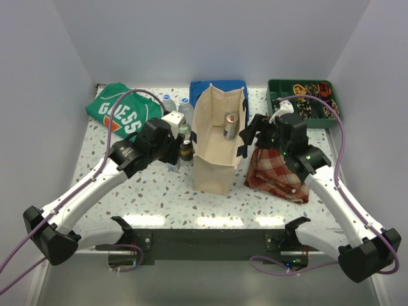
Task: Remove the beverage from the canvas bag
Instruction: Place the drink at the center of the board.
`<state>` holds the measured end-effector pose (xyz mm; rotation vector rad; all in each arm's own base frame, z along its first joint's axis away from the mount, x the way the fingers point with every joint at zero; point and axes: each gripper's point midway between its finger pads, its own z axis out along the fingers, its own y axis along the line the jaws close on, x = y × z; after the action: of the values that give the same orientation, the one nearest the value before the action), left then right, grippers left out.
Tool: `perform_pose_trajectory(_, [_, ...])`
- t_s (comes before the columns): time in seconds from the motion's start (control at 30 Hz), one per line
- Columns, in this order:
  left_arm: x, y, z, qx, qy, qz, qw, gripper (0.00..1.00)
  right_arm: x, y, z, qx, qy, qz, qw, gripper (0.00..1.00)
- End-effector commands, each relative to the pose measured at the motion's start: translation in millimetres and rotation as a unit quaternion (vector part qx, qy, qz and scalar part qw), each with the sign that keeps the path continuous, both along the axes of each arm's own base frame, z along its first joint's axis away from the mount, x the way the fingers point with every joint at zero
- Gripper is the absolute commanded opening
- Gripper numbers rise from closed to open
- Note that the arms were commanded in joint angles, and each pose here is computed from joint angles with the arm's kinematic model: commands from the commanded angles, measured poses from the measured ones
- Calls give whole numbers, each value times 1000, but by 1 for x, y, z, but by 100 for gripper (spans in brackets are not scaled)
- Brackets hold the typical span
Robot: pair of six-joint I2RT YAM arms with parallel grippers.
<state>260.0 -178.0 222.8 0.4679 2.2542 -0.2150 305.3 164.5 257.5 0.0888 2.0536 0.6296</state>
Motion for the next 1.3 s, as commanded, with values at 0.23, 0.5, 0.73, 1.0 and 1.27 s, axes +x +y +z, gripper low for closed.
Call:
perform_pose_trajectory(0.23, [29,-32,4,-108,-85,9,991,0,1,-8,12,0,-21,-16,1000,75])
perform_pose_trajectory(0.5, [36,-37,-10,-125,-97,17,987,0,2,-11,10,-10,-21,-21,999,75])
perform_pose_trajectory(0.73, [42,-41,-19,-126,-101,18,987,0,2,-12,8,-15,-20,-24,999,76])
perform_pose_trajectory(1.0, [46,-45,-35,-114,-86,17,990,0,3,-13,8,-19,-21,-25,999,77])
perform_pose_trajectory(1.27, [49,-50,-49,-94,-57,16,994,0,4,-13,5,-22,-18,-24,999,78])
